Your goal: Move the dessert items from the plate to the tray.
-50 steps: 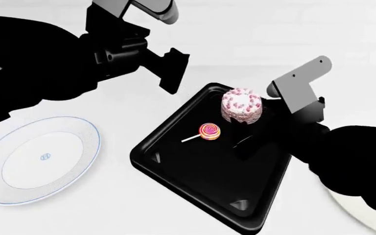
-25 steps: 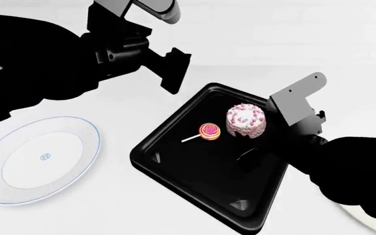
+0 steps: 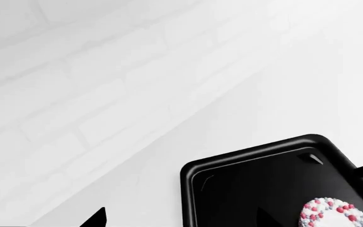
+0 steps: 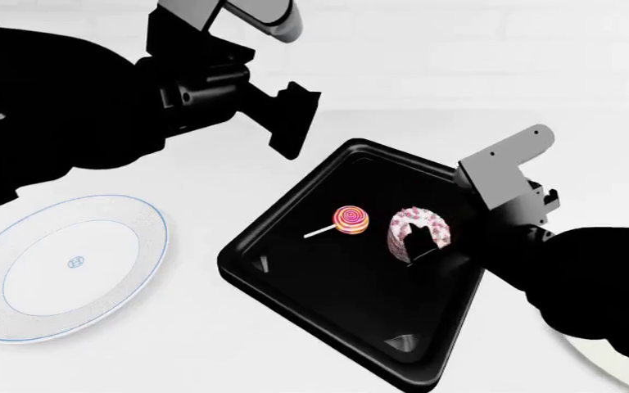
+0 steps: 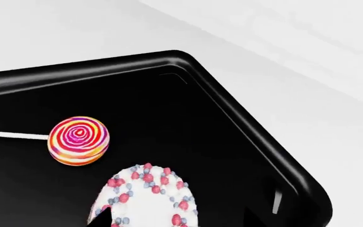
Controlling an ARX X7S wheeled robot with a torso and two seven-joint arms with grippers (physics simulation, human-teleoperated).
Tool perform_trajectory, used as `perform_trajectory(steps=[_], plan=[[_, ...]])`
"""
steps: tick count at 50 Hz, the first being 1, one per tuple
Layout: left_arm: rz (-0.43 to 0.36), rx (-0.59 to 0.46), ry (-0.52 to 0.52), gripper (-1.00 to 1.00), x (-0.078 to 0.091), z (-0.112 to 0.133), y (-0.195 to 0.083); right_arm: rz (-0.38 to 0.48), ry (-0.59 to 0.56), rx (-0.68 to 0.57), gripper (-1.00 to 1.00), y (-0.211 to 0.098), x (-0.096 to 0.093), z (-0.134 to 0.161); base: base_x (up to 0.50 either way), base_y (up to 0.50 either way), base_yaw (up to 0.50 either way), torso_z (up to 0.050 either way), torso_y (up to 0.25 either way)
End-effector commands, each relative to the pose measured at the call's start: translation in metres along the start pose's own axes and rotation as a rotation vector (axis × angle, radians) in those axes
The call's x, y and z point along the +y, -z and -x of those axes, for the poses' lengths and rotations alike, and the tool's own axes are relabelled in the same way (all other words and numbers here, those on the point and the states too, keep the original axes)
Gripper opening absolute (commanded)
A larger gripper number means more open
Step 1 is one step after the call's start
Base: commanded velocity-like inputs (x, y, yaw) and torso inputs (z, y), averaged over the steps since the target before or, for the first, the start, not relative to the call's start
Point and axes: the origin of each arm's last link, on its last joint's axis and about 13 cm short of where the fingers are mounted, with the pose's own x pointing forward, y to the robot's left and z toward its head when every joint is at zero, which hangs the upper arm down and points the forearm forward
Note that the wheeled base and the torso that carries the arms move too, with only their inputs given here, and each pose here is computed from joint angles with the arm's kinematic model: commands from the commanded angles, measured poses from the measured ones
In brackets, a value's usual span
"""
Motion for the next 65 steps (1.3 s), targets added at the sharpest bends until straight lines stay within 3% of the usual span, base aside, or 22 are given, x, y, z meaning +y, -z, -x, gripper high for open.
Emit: perform_trajectory(steps=[1, 9, 18, 25, 38, 49, 65], plan=[[0.0, -0.001, -0.002, 1.0, 0.0, 0.001, 0.0, -0.038, 0.026, -0.079, 1.0, -0.009, -0.005, 0.002, 0.0, 0.0, 0.0, 0.0, 0.0], [0.002, -0.009, -0.004, 1.0, 0.0, 0.002, -0.001, -0.135, 0.074, -0.315, 1.0, -0.031, -0.013, 0.013, 0.0, 0.0, 0.0, 0.0, 0.0], [0.002, -0.084, -0.015, 1.0, -0.004, 0.005, -0.009, -0.191, 0.126, -0.401, 1.0, -0.038, -0.013, 0.02, 0.0, 0.0, 0.0, 0.0, 0.0], [0.008, -0.169, -0.025, 1.0, -0.01, 0.016, -0.017, -0.195, 0.119, -0.48, 1.0, -0.054, -0.008, 0.035, 0.0, 0.0, 0.0, 0.0, 0.0], [0.002, -0.277, -0.078, 1.0, -0.019, 0.062, -0.027, -0.153, 0.096, -0.632, 1.0, -0.089, -0.001, 0.068, 0.0, 0.0, 0.0, 0.0, 0.0], [-0.022, -0.32, -0.081, 1.0, -0.03, 0.084, -0.032, -0.136, 0.072, -0.67, 1.0, -0.093, 0.008, 0.083, 0.0, 0.0, 0.0, 0.0, 0.0], [-0.025, -0.328, -0.053, 1.0, -0.036, 0.083, -0.032, -0.14, 0.04, -0.678, 1.0, -0.091, 0.013, 0.087, 0.0, 0.0, 0.0, 0.0, 0.0]])
